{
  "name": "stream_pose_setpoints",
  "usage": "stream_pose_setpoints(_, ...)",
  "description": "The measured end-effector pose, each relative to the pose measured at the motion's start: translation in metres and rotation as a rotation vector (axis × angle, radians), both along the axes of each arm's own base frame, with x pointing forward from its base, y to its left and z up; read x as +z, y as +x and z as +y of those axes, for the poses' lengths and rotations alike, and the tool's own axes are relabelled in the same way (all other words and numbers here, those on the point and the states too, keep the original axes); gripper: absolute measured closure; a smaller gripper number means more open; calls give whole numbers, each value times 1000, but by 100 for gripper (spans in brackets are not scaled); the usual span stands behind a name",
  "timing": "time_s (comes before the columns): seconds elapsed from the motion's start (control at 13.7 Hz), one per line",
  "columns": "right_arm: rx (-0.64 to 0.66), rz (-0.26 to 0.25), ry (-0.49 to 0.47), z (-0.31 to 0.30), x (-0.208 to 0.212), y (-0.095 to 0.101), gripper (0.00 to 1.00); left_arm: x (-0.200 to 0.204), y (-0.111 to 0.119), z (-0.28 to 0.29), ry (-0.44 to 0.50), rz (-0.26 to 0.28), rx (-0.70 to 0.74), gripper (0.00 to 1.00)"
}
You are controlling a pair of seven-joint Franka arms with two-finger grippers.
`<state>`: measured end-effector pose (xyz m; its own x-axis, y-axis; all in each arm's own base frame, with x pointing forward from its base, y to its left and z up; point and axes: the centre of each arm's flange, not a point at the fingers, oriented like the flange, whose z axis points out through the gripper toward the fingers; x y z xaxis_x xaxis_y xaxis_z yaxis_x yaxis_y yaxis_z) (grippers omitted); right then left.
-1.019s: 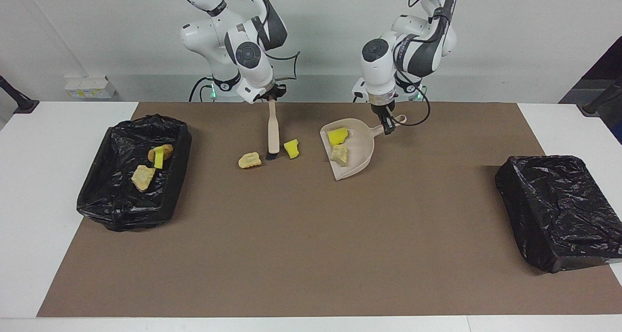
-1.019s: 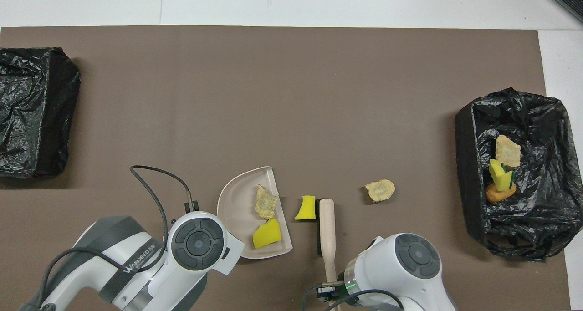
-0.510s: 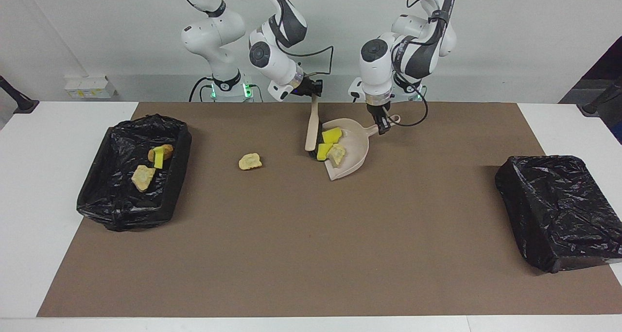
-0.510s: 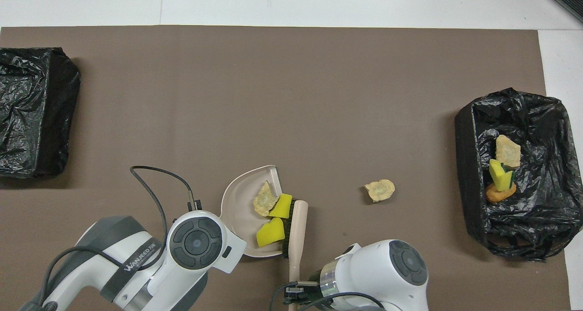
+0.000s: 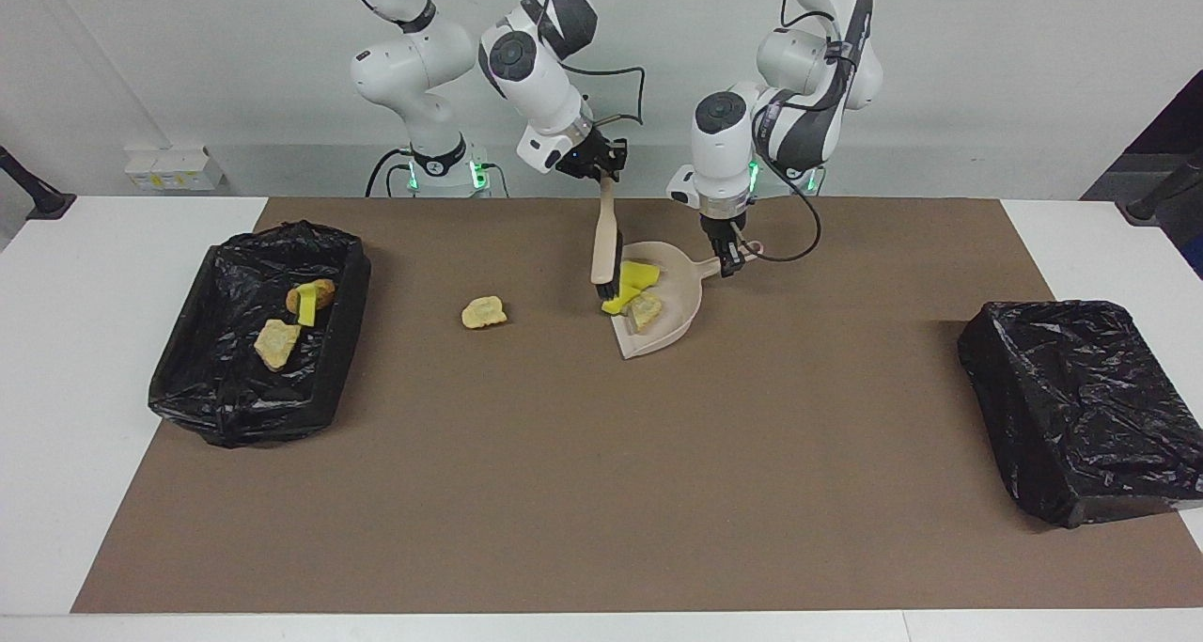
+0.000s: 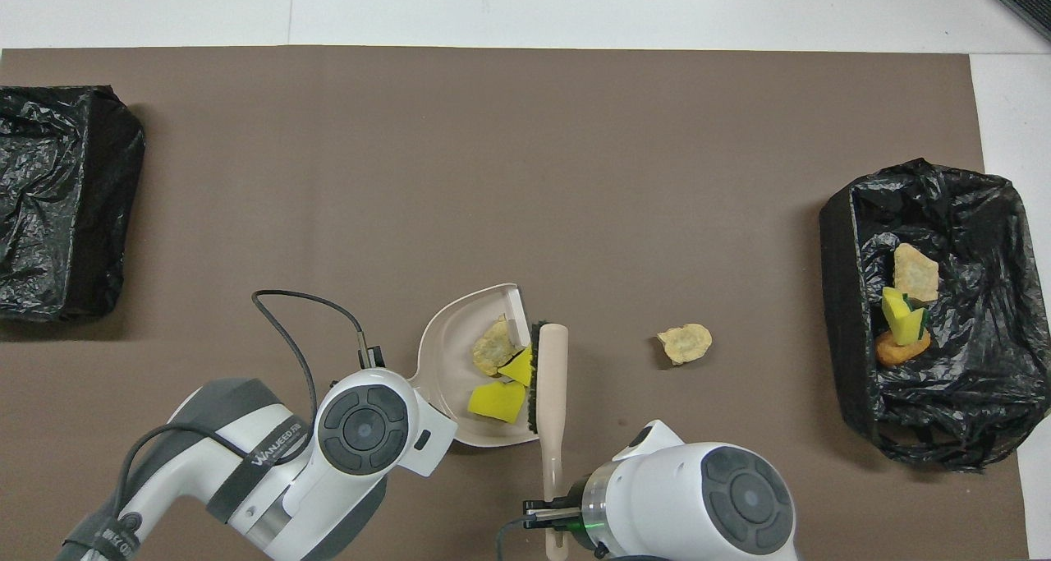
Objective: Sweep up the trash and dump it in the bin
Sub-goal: 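Sweep the yellow sponge into the dustpan with the right gripper's brush, then brush the last bread piece into the dustpan with the right gripper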
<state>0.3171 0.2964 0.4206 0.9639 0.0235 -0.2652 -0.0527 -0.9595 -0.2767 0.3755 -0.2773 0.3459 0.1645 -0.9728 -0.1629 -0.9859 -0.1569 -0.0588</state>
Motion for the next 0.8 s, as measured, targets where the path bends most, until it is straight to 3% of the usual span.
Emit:
stream_pose_setpoints(0.22,163,-49,-237,-43,8,21,74,0,4,-2,-22,-18,-25,68)
stream_pose_setpoints(0.44,356,-89,-444,-117,3,55,74,0,7,-1,-26,-18,-61,68)
stream_pose_setpoints(0.66,441,-48,-542,-198,-5,84,74,1,13,-1,-28,-20,-64,68)
stream_pose_setpoints(0.8,452,-3,-537,-233,-20,87,74,1,16,-2,-27,-20,-63,68)
